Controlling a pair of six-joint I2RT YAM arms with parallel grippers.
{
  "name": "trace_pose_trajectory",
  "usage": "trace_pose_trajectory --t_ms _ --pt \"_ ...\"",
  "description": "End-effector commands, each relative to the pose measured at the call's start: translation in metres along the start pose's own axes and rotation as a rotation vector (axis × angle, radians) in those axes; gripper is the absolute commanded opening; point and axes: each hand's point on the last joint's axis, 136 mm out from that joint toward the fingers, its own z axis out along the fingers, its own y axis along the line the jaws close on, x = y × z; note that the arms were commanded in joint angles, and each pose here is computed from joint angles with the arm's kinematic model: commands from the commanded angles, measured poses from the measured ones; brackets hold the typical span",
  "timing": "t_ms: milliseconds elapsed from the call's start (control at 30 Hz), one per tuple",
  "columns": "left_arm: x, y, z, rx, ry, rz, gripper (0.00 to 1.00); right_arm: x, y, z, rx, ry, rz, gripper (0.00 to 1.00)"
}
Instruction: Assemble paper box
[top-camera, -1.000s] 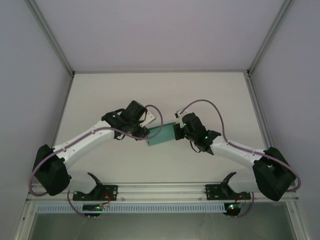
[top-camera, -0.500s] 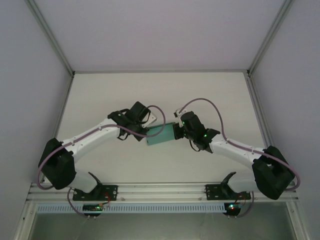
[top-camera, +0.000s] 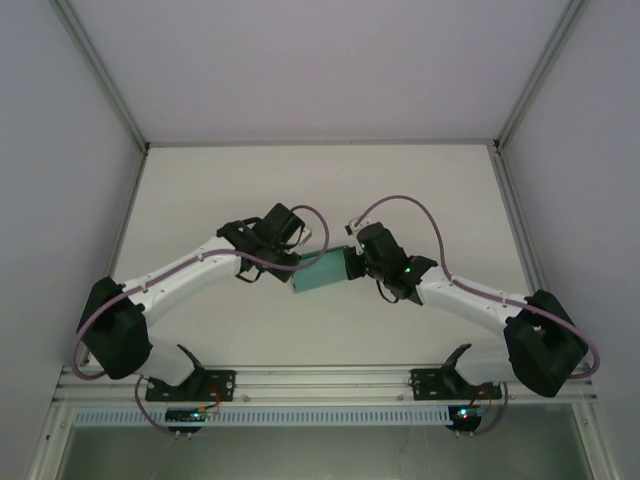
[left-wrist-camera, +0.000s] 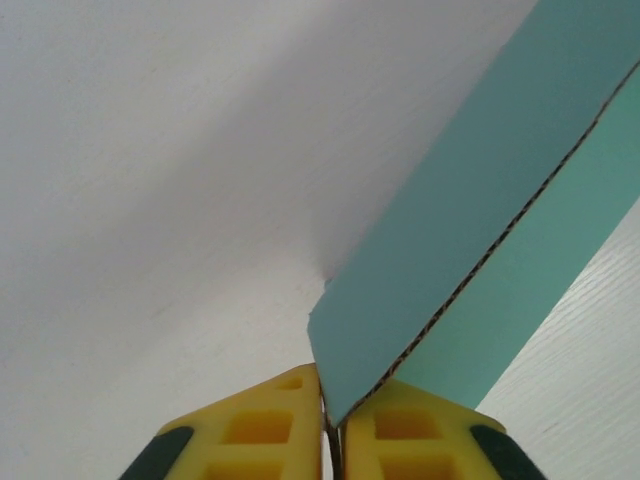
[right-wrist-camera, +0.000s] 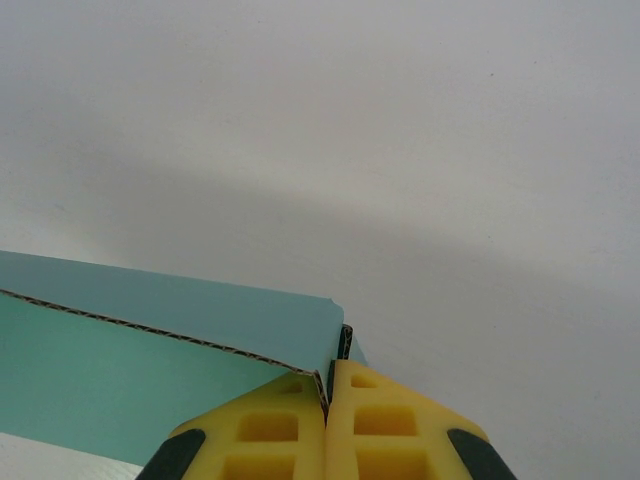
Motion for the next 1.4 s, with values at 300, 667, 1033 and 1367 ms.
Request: trace_pose_trajectory --t_ms 300,667,1033,1367 --pt "-0.008 -0.016 0.005 0.050 0.060 -0.365 0.00 0.066 -0.013 -0.005 0.168 0.224 0.029 0.00" --pt "-0.009 -0.020 0.011 0.069 0.059 -0.582 0.00 0.072 -0.006 -0.010 0.235 0.194 0.063 0.00" --pt "0.017 -0.014 0.031 0.000 0.060 -0.577 0.00 0.072 -0.004 -0.007 0.219 0.167 0.055 0.00" --pt "0.073 -0.028 0.053 -0.026 0.008 -0.451 0.00 0.088 0.000 0.000 0.150 0.132 0.008 0.00"
